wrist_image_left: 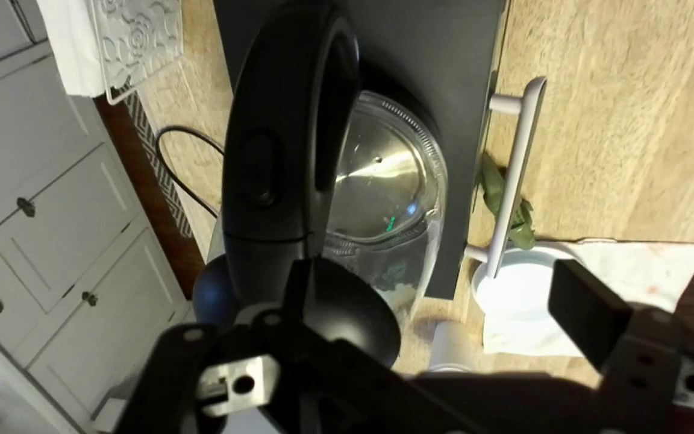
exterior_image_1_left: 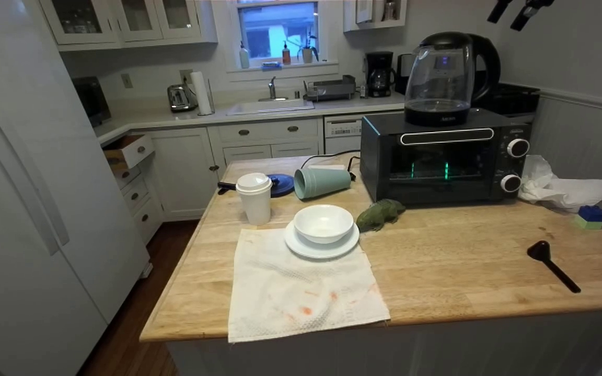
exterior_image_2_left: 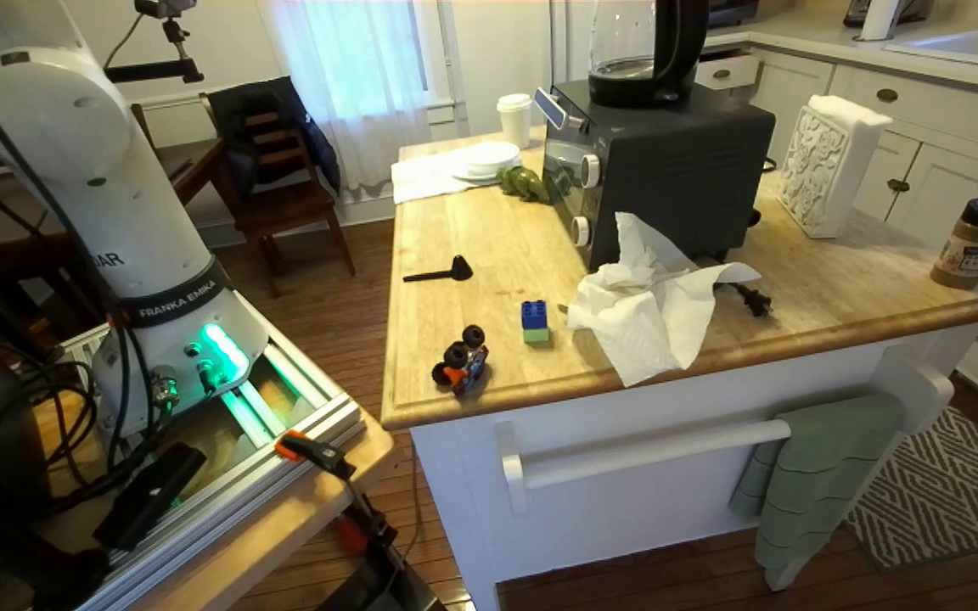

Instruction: Take the kettle off of the oven

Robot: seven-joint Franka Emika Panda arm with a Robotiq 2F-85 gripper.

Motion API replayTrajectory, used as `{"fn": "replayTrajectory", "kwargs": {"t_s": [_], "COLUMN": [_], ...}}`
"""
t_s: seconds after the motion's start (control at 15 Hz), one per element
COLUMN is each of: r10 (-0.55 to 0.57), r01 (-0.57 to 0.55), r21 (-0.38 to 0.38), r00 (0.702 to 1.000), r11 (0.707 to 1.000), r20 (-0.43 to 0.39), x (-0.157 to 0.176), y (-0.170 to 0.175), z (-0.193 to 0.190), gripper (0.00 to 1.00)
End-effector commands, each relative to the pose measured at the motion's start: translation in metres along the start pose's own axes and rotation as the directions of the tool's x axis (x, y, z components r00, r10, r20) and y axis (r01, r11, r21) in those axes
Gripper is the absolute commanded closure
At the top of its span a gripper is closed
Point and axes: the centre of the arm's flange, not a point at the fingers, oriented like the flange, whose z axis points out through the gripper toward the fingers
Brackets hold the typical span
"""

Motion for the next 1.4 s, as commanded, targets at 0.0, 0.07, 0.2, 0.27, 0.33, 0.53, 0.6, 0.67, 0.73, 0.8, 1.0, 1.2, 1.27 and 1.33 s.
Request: {"fn": "replayTrajectory", "kwargs": {"t_s": [0.0,0.07,0.2,0.27,0.33,0.53,0.6,0.67,0.73,0.8,1.0,1.2,1.27,1.33], "r10": [-0.046,-0.054,-0.067,-0.071,-0.067,-0.050,-0.045,-0.040,-0.031,-0.029,-0.014,0.002,0.012,0.020], "r01": [0.051,0.061,0.075,0.080,0.077,0.063,0.060,0.057,0.049,0.050,0.038,0.022,0.011,0.002], "r21": [0.055,0.070,0.078,0.084,0.099,0.142,0.154,0.171,0.184,0.203,0.227,0.207,0.194,0.186], "r00": [0.996,0.995,0.993,0.992,0.993,0.994,0.994,0.994,0.995,0.994,0.994,0.994,0.993,0.993], "r11": [0.997,0.996,0.994,0.993,0.992,0.988,0.986,0.984,0.982,0.978,0.973,0.978,0.981,0.983], "r20": [-0.073,-0.086,-0.100,-0.102,-0.100,-0.095,-0.099,-0.103,-0.100,-0.105,-0.107,-0.112,-0.116,-0.116], "x": [-0.004,-0.006,-0.012,-0.016,-0.019,-0.024,-0.024,-0.024,-0.023,-0.022,-0.018,-0.017,-0.018,-0.018], "y": [0.056,0.062,0.073,0.077,0.081,0.085,0.086,0.086,0.086,0.085,0.083,0.085,0.086,0.088], "z": [0.004,0.008,0.016,0.019,0.021,0.027,0.028,0.030,0.030,0.031,0.031,0.035,0.038,0.040], "gripper": [0.00,0.00,0.00,0.00,0.00,0.00,0.00,0.00,0.00,0.05,0.05,0.00,0.01,0.00]}}
